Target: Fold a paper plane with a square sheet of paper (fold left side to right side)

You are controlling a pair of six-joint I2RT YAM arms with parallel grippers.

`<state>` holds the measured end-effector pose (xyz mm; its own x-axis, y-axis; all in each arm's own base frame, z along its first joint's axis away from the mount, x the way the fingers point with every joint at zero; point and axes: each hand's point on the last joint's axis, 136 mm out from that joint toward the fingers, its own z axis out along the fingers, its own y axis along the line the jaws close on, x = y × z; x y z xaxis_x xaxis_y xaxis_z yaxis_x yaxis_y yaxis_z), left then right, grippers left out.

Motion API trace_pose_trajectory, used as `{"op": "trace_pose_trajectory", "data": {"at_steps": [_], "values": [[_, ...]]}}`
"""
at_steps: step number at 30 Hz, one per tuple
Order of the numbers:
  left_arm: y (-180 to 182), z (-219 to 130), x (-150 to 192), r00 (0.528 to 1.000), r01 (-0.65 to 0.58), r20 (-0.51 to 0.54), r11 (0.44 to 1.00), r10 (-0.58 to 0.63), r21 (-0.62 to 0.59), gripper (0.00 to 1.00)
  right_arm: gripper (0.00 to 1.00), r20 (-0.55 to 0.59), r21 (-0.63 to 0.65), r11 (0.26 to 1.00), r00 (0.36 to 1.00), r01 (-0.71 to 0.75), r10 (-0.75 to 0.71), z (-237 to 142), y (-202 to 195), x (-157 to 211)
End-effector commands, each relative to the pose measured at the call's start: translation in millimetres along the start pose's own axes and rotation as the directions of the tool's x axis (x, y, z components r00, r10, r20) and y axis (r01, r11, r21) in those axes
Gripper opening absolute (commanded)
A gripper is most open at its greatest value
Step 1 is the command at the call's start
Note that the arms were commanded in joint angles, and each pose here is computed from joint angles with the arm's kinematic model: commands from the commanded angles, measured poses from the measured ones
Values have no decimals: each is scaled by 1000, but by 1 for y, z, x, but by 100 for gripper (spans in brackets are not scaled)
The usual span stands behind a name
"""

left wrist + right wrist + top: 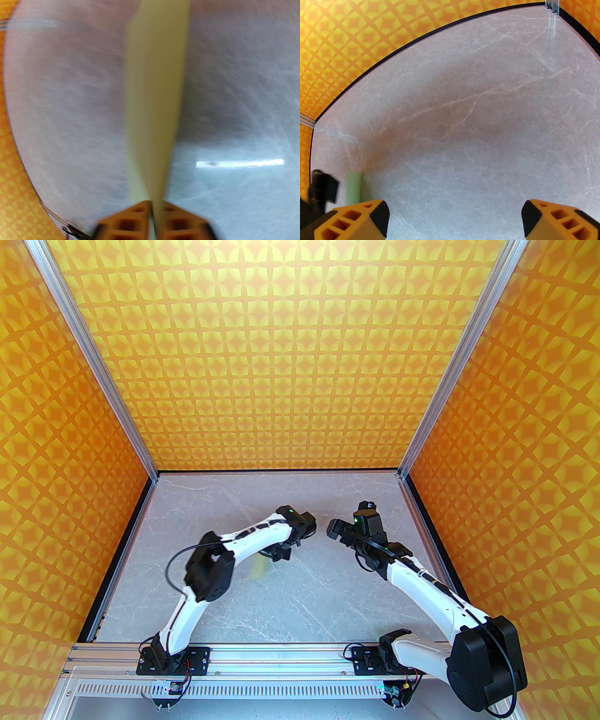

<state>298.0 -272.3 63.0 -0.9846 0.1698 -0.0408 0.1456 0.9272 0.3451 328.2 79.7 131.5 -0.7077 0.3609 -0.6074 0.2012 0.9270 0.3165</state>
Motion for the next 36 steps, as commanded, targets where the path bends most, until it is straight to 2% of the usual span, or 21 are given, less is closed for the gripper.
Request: {"op": "trace_pose_trajectory", "data": {"at_steps": [1,3,4,7,9,13,16,18,23,26,33,36], "values": [[-32,-29,-8,998,58,3,974,-60,219,34,96,-53,-73,997,998,25,-29,0,9,14],[-37,-37,-12,997,74,16,957,-81,281,36,87,-97,-143,990,995,14,-28,4,21,23],[-36,-40,-12,996,81,19,950,-92,303,42,81,-117,-179,984,993,6,-27,5,27,26],[-26,-47,-17,989,119,38,915,-144,386,50,60,-192,-280,959,981,-50,-5,13,48,38],[-14,-50,-19,980,147,55,884,-191,445,63,49,-235,-294,953,972,-68,-3,19,60,49],[20,-50,-23,948,173,135,823,-288,541,99,33,-261,-308,950,965,-50,-34,25,90,69],[49,-38,-21,919,200,173,796,-355,571,99,13,-292,-338,935,956,-107,4,36,118,85],[74,-23,-19,891,253,171,774,-420,581,99,5,-319,-339,934,948,-112,-2,44,137,98],[96,0,-6,842,289,178,705,-509,648,99,0,-367,-338,931,930,-136,2,69,176,127],[97,7,1,825,301,164,667,-540,681,99,0,-389,-314,936,921,-158,25,85,178,135],[81,23,15,832,307,102,606,-545,733,97,0,-439,-316,944,897,-97,-55,106,188,149],[76,28,18,842,314,75,599,-534,736,96,0,-444,-292,954,893,-71,-69,112,183,151]]}}
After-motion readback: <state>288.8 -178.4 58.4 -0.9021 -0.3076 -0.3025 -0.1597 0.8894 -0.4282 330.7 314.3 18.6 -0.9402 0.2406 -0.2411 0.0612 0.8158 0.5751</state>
